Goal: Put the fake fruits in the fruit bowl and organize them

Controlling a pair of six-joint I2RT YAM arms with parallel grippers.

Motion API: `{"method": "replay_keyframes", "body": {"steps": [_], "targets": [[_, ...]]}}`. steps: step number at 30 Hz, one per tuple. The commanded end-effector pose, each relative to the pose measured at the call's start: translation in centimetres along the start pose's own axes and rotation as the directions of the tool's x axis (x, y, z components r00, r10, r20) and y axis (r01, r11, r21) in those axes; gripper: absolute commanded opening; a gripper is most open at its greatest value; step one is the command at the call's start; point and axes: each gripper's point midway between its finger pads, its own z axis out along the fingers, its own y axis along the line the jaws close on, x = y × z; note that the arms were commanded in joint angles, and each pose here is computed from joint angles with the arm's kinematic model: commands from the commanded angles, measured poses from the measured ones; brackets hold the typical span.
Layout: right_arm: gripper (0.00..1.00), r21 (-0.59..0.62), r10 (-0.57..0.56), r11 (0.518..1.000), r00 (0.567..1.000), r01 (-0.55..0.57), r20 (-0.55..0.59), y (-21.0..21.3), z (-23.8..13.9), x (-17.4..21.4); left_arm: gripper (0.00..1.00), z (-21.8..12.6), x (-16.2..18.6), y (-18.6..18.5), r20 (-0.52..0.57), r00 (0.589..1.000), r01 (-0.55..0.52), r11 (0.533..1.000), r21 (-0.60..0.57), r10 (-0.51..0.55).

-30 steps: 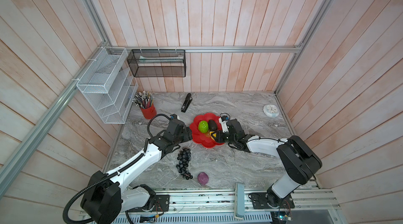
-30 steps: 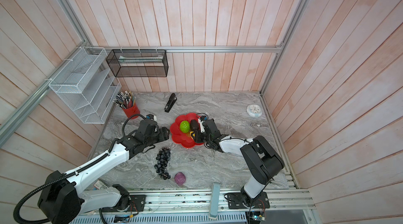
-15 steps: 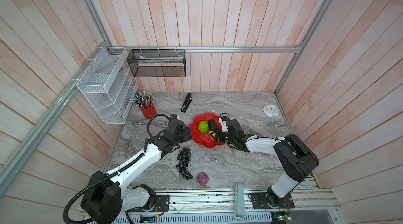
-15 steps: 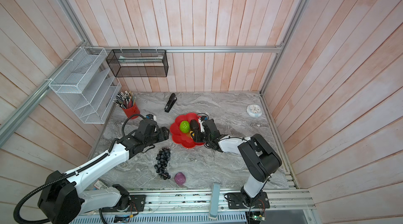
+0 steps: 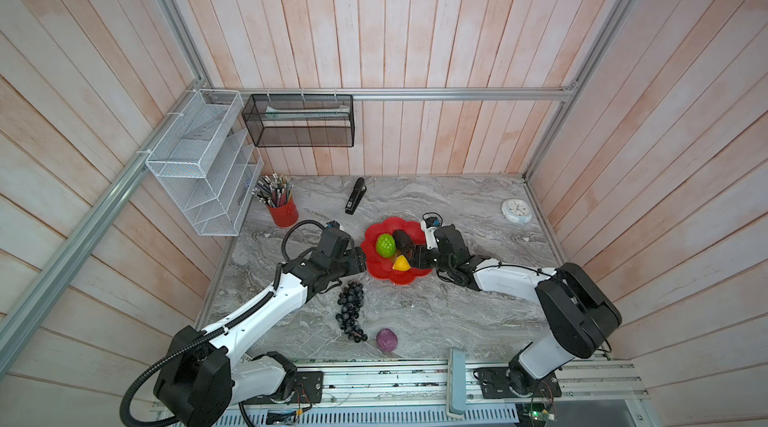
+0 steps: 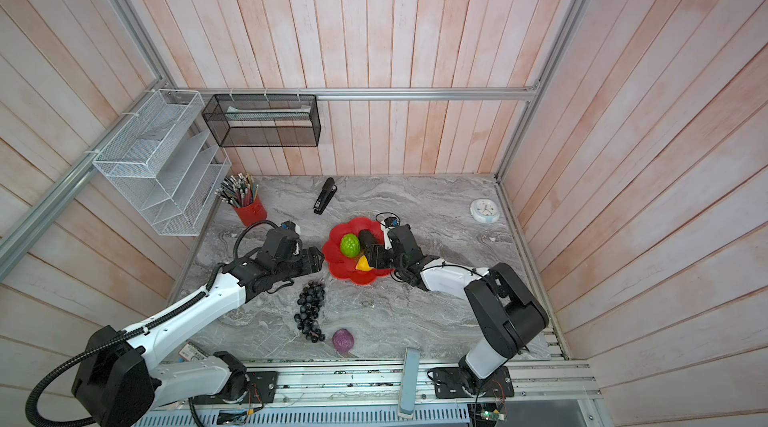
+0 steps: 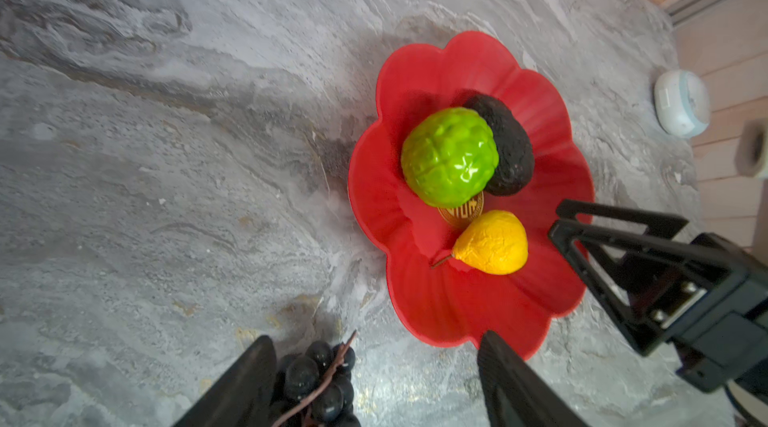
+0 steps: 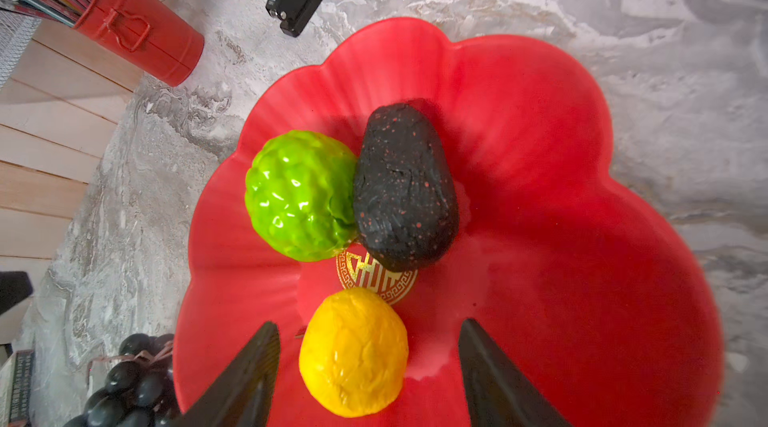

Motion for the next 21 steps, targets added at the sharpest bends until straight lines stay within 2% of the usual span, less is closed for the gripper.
{"method": "replay_keyframes", "body": {"steps": [1,4,7,12,16,21], "targets": [[0.69,0.024,-0.057,0.998,0.998,0.057,0.021,0.2,-1.3,-1.3,0.78,-1.3,1.5,-1.9,-0.101,0.994,-0.033,0.995,0.096,0.042],[0.68,0.024,-0.076,0.997,0.997,0.075,0.031,0.5,-2.0,-1.7,0.78,-1.9,3.8,-3.3,-0.182,0.977,-0.087,0.986,0.139,0.112],[0.68,0.028,-0.092,0.995,0.995,0.091,0.046,0.6,-2.6,-2.1,0.78,-2.6,6.8,-5.3,-0.264,0.943,-0.154,0.969,0.194,0.203],[0.68,0.035,-0.095,0.995,0.992,0.093,0.088,0.4,-3.3,-2.5,0.79,-3.3,13.2,-7.2,-0.407,0.859,-0.215,0.941,0.262,0.31],[0.68,0.02,-0.083,0.996,0.991,0.082,0.101,0.4,-3.4,-2.3,0.85,-3.8,17.0,-7.4,-0.468,0.813,-0.268,0.936,0.228,0.346],[0.72,0.007,-0.078,0.997,0.992,0.077,0.102,0.3,-3.2,-1.8,0.86,-3.2,19.0,-6.3,-0.514,0.785,-0.318,0.937,0.145,0.346]]}}
